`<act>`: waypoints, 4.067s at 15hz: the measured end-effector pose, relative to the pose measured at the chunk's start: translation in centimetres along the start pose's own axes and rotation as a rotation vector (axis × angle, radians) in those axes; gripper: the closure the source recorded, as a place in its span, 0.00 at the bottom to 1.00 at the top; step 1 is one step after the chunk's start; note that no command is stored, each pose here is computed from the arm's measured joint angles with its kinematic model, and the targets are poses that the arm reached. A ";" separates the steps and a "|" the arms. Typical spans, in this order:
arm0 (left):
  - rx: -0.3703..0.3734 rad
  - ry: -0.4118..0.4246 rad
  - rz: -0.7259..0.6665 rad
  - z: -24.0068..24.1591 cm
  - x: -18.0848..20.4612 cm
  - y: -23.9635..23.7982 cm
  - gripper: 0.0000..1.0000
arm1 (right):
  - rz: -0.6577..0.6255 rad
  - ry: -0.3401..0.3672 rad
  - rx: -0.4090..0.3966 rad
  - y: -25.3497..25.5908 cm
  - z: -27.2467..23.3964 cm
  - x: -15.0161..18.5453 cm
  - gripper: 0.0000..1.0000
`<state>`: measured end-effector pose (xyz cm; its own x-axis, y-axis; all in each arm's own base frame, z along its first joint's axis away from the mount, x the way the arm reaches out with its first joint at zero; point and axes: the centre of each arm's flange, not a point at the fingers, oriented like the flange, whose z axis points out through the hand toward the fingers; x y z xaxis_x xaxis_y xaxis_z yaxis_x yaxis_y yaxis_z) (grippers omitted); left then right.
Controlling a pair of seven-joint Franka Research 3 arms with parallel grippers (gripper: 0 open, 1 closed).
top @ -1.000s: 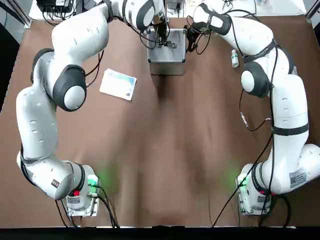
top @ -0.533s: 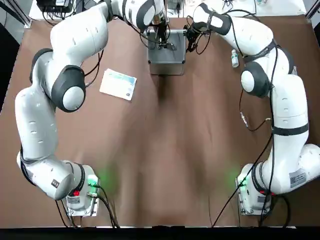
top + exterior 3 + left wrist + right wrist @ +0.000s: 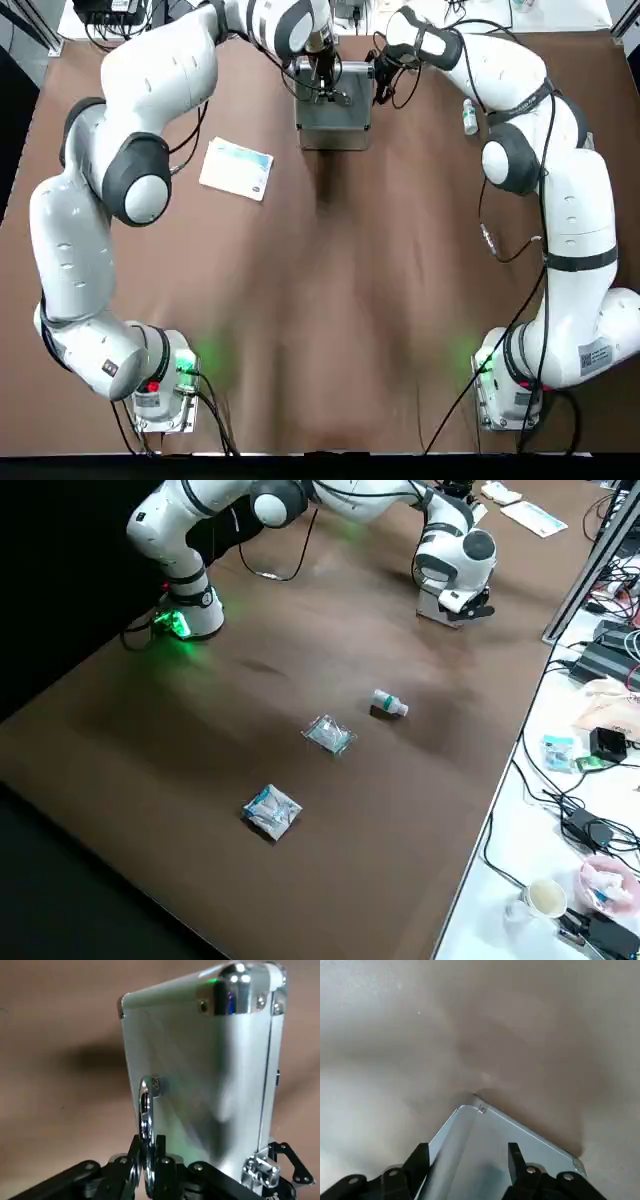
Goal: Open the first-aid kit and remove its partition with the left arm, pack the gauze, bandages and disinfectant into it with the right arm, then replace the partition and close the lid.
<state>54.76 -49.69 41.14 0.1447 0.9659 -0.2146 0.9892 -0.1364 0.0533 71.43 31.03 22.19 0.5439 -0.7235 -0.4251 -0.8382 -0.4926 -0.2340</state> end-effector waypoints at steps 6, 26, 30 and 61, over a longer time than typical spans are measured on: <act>0.021 0.015 -0.014 0.2 -0.4 -0.6 0.87 | 0.000 -0.001 -0.002 0.0 0.0 0.0 0.30; 0.120 0.110 -0.010 3.9 -1.7 -4.5 0.65 | 0.004 -0.005 -0.008 0.0 0.0 0.0 0.30; 0.137 0.121 -0.017 4.9 -2.0 -5.3 0.46 | 0.010 -0.009 -0.012 0.0 0.0 0.0 0.29; 0.143 0.172 -0.013 -5.5 -6.6 -11.3 0.15 | 0.020 -0.020 -0.019 0.1 -0.2 0.1 0.29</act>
<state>42.53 -53.32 47.37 0.1381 0.9895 -0.0438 0.9859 -0.1415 -0.0895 71.41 30.87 22.28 0.5262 -0.7233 -0.4471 -0.8477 -0.4874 -0.2092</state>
